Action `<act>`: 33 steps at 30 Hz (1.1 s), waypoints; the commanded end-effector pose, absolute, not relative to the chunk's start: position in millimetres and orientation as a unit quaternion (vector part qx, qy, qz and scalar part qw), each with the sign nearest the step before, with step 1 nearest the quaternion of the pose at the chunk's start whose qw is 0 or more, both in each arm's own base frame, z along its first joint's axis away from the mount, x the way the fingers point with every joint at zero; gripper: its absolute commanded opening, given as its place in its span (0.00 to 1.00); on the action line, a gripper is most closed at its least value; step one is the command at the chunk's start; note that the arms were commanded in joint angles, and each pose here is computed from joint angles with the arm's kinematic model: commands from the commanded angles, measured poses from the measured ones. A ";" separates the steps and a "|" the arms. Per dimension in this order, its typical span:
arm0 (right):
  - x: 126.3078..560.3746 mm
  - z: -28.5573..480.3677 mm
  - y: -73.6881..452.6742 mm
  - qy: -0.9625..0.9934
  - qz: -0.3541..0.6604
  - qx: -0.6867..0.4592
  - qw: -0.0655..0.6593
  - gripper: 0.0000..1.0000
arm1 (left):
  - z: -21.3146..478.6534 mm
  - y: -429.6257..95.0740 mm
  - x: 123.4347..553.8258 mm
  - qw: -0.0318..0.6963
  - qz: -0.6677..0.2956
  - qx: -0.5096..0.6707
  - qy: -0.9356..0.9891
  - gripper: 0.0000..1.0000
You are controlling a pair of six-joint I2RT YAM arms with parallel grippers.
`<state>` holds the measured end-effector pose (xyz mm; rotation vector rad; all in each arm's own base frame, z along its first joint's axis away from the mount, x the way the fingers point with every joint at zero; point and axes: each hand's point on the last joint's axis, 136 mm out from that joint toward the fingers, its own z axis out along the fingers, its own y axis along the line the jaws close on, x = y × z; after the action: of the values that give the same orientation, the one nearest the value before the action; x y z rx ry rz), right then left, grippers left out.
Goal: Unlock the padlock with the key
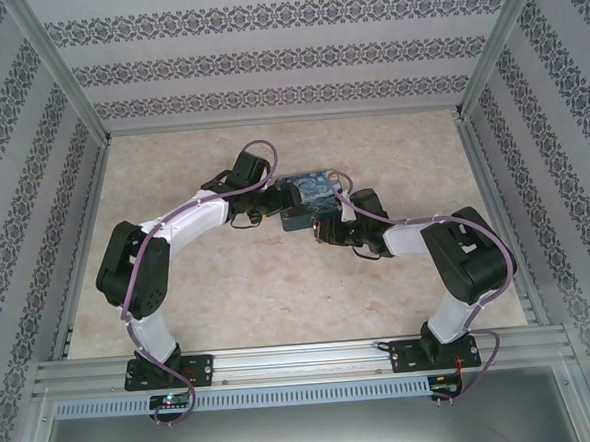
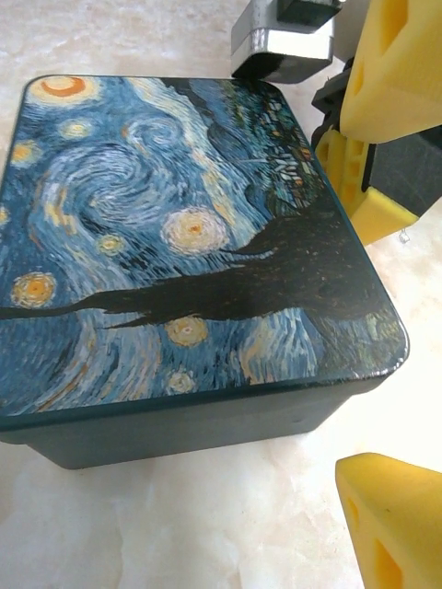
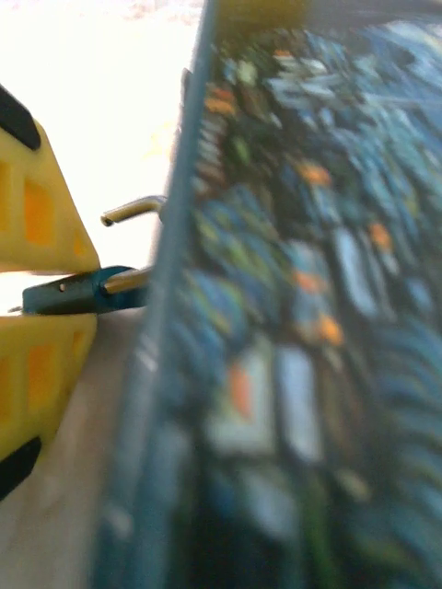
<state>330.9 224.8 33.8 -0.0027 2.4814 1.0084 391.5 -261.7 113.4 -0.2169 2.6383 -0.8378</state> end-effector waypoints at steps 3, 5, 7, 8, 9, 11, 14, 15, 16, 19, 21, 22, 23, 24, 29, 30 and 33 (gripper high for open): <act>325.5 30.6 221.7 0.905 0.358 0.002 0.228 0.01 | 105.7 -246.7 398.9 0.180 -0.254 -0.066 0.948 0.88; 325.1 31.9 218.9 0.905 0.359 0.012 0.228 0.00 | 101.9 -242.2 399.4 0.181 -0.234 -0.058 0.954 0.88; 324.8 34.7 217.3 0.904 0.362 0.024 0.228 0.00 | 98.3 -237.1 400.4 0.182 -0.209 -0.046 0.960 0.88; 325.1 36.2 216.6 0.903 0.364 0.029 0.228 0.00 | 96.9 -236.0 400.8 0.184 -0.199 -0.039 0.962 0.88; 325.2 37.4 216.4 0.902 0.365 0.037 0.226 0.00 | 95.1 -234.6 400.9 0.186 -0.184 -0.031 0.965 0.89; 325.0 38.9 215.3 0.901 0.367 0.050 0.224 0.00 | 92.0 -234.4 400.8 0.189 -0.160 -0.015 0.969 0.89; 325.1 40.6 212.9 0.900 0.370 0.075 0.221 0.00 | 84.8 -236.0 399.0 0.190 -0.125 0.006 0.974 0.90; 324.9 40.5 212.2 0.899 0.371 0.084 0.219 0.00 | 82.2 -235.7 398.2 0.192 -0.113 0.012 0.975 0.90; 324.8 40.5 211.4 0.898 0.371 0.092 0.217 0.00 | 80.4 -236.2 397.3 0.193 -0.104 0.017 0.976 0.90; 324.1 38.9 208.1 0.896 0.372 0.122 0.211 0.00 | 72.7 -236.8 393.9 0.194 -0.078 0.032 0.977 0.91; 323.7 37.7 207.4 0.894 0.373 0.140 0.205 0.00 | 66.9 -237.1 389.7 0.191 -0.063 0.042 0.979 0.91; 323.8 37.2 206.6 0.892 0.374 0.151 0.202 0.00 | 64.1 -237.8 387.9 0.190 -0.057 0.046 0.979 0.91; 324.1 36.6 205.8 0.891 0.375 0.161 0.200 0.00 | 61.1 -237.3 385.6 0.188 -0.051 0.049 0.980 0.91; 324.0 35.8 204.8 0.888 0.376 0.174 0.197 0.00 | 58.7 -237.2 383.8 0.187 -0.048 0.050 0.980 0.91; 329.1 38.8 203.0 0.869 0.392 0.228 0.198 0.00 | 44.6 -235.1 373.9 0.178 -0.033 0.053 0.982 0.91; 330.3 39.9 202.2 0.864 0.395 0.240 0.199 0.00 | 42.1 -234.4 372.3 0.176 -0.031 0.053 0.982 0.91; 332.9 42.1 200.7 0.854 0.402 0.262 0.200 0.00 | 36.0 -232.8 368.1 0.172 -0.028 0.053 0.983 0.91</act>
<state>327.4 209.4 39.0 0.5907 2.4463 1.1277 400.8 -257.6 83.8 0.0846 2.6427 -0.2727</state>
